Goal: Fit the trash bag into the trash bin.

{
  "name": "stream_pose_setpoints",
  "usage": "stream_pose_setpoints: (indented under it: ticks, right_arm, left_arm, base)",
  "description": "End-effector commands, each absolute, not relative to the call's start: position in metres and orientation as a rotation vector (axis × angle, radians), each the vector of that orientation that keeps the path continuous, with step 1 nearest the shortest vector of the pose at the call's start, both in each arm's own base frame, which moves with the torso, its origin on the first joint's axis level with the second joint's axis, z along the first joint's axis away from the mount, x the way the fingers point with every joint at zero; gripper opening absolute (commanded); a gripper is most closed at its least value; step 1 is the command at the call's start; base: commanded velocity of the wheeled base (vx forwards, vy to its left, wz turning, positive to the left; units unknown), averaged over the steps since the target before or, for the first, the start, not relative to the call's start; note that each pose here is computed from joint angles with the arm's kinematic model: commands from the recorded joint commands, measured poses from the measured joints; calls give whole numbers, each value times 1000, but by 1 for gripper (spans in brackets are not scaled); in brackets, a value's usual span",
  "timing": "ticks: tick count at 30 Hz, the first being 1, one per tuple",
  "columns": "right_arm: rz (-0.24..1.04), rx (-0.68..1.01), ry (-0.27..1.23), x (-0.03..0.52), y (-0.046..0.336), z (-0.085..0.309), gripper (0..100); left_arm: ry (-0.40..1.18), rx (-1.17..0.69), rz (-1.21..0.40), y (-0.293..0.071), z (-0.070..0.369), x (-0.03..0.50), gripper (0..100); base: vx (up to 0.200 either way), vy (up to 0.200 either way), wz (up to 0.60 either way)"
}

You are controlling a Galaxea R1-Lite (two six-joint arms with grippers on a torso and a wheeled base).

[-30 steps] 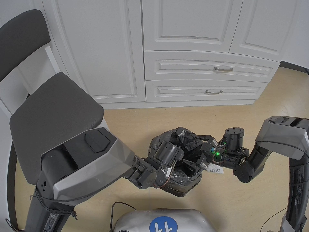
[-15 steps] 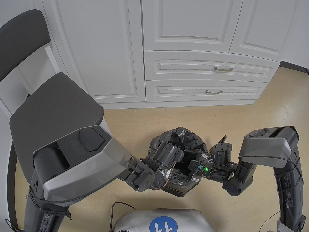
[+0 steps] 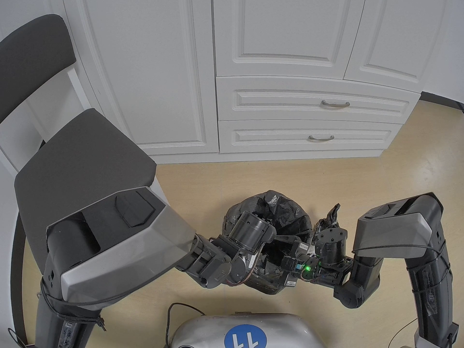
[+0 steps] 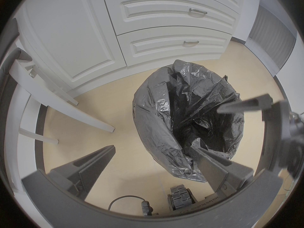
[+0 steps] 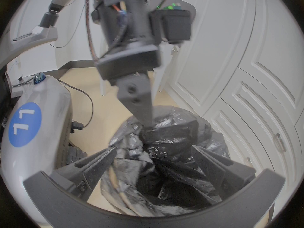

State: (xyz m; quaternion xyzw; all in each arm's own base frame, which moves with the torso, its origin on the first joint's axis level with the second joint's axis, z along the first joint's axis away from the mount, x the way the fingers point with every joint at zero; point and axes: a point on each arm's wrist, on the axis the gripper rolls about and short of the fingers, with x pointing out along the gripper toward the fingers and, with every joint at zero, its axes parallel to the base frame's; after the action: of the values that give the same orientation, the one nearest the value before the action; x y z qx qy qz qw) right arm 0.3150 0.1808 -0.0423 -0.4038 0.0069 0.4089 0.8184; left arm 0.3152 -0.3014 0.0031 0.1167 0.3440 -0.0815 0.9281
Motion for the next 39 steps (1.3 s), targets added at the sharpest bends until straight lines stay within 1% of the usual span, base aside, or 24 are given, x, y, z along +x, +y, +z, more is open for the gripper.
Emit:
stream_pose_setpoints:
  ticks: [1, 4, 11, 13, 18, 20, 22, 25, 27, 29, 32, 39]
  right_arm:
    - [915, -866, 33, 301, 186, -48, 100]
    - [938, -874, 32, 294, 190, -51, 100]
    - [930, -878, -5, 286, 187, -44, 100]
    - [921, -878, -19, 285, 186, -40, 100]
    - [893, -854, -52, 280, 175, -11, 100]
    - [899, -840, -54, 281, 177, -12, 100]
    - [927, -801, -35, 279, 179, -16, 100]
    - [1089, -649, 13, 274, 193, -26, 100]
    - [1215, -536, 27, 274, 197, -31, 100]
    - [1254, -490, 32, 275, 198, -30, 100]
    - [1255, -470, 34, 279, 197, -31, 100]
    - [1256, -468, 46, 281, 196, -36, 100]
  left_arm:
    - [702, 239, -168, -302, 3, 316, 100]
    - [703, 239, -167, -303, 2, 316, 100]
    - [700, 233, -160, -301, 3, 318, 100]
    - [691, 225, -158, -300, 5, 320, 100]
    - [652, 193, -159, -296, 16, 324, 100]
    - [660, 197, -157, -292, 17, 320, 100]
    - [664, 201, -161, -289, 18, 316, 100]
    - [690, 259, -172, -276, 18, 301, 100]
    - [682, 368, -156, -265, 18, 292, 100]
    - [654, 412, -111, -261, 19, 290, 100]
    - [631, 438, -68, -260, 16, 290, 100]
    - [640, 452, -53, -257, 10, 292, 100]
  base:
    - [0, 0, 0]
    - [0, 0, 0]
    - [0, 0, 0]
    - [0, 0, 0]
    - [0, 0, 0]
    - [0, 0, 0]
    - [0, 0, 0]
    - [0, 0, 0]
    - [0, 0, 0]
    - [0, 0, 0]
    - [0, 0, 0]
    - [0, 0, 0]
